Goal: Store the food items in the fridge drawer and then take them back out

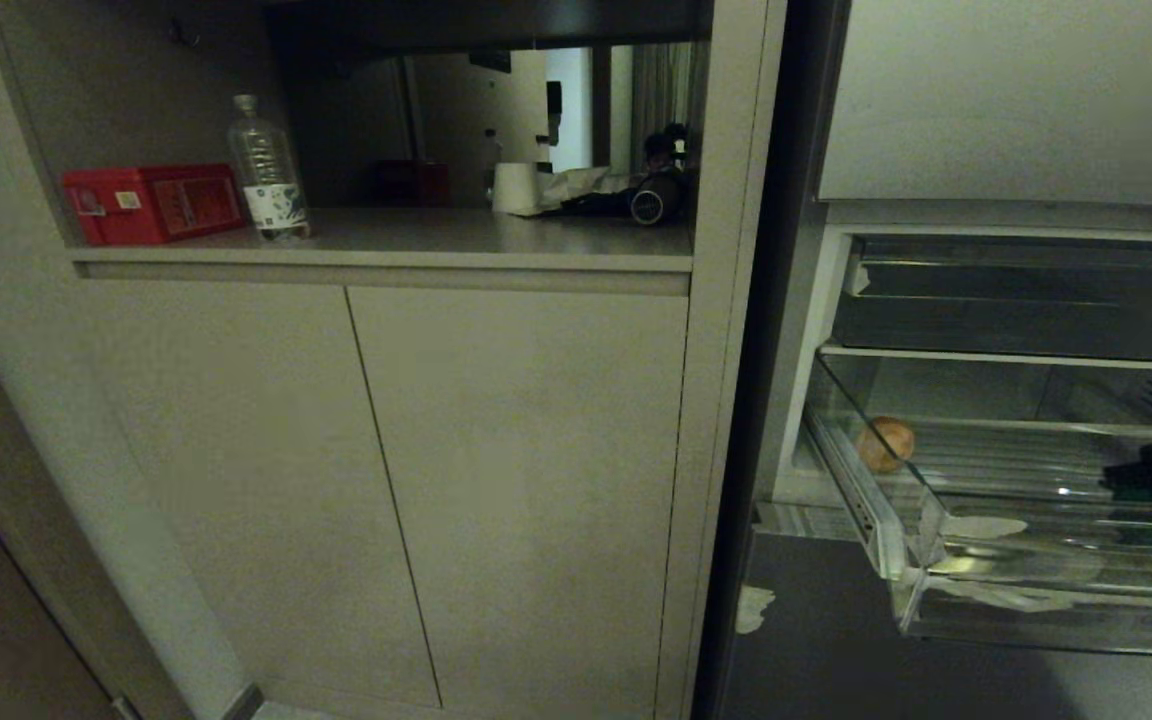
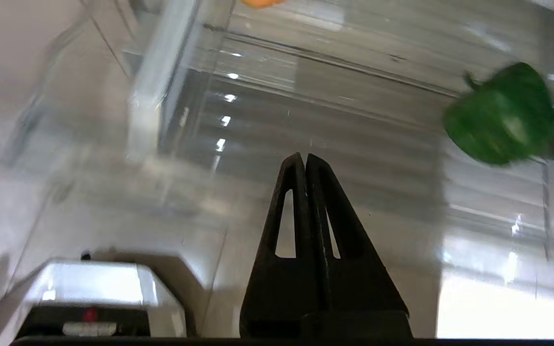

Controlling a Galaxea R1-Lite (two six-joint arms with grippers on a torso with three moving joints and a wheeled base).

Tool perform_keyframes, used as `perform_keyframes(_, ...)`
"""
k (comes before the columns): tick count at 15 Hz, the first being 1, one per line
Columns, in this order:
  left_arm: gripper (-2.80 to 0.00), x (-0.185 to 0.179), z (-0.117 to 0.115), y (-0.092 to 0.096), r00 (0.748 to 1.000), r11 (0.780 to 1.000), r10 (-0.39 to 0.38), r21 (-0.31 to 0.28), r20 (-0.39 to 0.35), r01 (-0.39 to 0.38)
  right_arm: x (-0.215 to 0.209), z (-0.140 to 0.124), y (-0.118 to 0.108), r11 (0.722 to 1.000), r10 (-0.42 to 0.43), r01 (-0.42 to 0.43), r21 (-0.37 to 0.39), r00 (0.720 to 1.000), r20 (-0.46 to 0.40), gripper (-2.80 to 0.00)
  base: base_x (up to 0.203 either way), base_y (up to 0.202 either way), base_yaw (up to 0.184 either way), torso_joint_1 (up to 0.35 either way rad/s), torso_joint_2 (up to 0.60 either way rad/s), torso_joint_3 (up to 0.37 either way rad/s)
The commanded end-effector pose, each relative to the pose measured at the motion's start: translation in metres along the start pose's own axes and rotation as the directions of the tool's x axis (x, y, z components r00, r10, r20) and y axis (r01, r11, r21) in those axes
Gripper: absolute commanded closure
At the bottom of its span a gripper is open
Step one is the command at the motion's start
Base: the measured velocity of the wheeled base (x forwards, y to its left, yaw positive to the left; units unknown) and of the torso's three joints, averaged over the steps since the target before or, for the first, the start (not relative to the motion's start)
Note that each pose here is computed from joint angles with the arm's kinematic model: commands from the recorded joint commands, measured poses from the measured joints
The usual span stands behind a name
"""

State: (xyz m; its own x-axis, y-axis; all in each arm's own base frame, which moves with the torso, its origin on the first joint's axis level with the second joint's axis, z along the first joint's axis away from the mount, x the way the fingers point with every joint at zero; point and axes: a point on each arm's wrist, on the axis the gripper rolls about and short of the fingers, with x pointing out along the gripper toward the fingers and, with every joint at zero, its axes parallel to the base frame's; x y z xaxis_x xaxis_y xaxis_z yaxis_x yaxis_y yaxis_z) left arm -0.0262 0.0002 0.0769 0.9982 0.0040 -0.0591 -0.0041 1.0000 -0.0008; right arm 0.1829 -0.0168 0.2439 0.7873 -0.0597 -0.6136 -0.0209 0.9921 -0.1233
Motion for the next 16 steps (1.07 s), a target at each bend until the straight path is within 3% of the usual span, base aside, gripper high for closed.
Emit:
perform_keyframes(1,0.00,0.000,0.000,0.000,1.000,1.000,0.001,0.000,-0.002,-0.001,-0.061,-0.040,0.007,0.999,-0.033,0.032,0.008,0.985,0.169,0.00,0.000,0.000,0.000,0.000,0.00,0.000)
perform_keyframes(5,0.00,0.000,0.000,0.000,1.000,1.000,0.001,0.000,-0.001,-0.001,-0.104,-0.130,0.023,0.997,-0.065,0.048,0.058,0.939,0.339,0.00,0.000,0.000,0.000,0.000,0.00,0.000)
perform_keyframes(8,0.00,0.000,0.000,0.000,1.000,1.000,0.001,0.001,-0.002,-0.001,-0.086,-0.191,0.034,0.992,-0.064,0.006,0.128,0.888,0.455,0.00,0.000,0.000,0.000,0.000,0.00,0.000)
perform_keyframes(10,0.00,0.000,0.000,0.000,1.000,1.000,0.001,0.000,-0.001,-0.001,-0.065,-0.209,0.037,0.990,-0.082,0.007,0.138,0.837,0.541,0.00,0.000,0.000,0.000,0.000,0.00,0.000)
perform_keyframes(11,0.00,0.000,0.000,0.000,1.000,1.000,0.001,0.000,-0.001,-0.001,-0.055,-0.219,0.038,0.992,-0.078,0.010,0.126,0.831,0.551,0.00,0.000,0.000,0.000,0.000,0.00,0.000)
perform_keyframes(13,0.00,0.000,0.000,0.000,1.000,1.000,0.001,0.000,-0.001,-0.001,-0.048,-0.231,0.039,0.997,-0.040,0.002,0.072,0.849,0.526,0.00,0.000,0.000,0.000,0.000,0.00,0.000)
perform_keyframes(14,0.00,0.000,0.000,0.000,1.000,1.000,0.001,0.000,0.001,-0.001,-0.051,-0.235,0.039,0.998,-0.033,0.001,0.057,0.829,0.558,0.00,0.000,0.000,0.000,0.000,0.00,0.000)
perform_keyframes(16,0.00,0.000,0.000,0.000,1.000,1.000,0.001,0.000,-0.001,-0.001,-0.059,-0.247,0.041,0.999,-0.033,0.009,0.041,0.757,0.653,0.00,0.000,0.000,0.000,0.000,0.00,0.000)
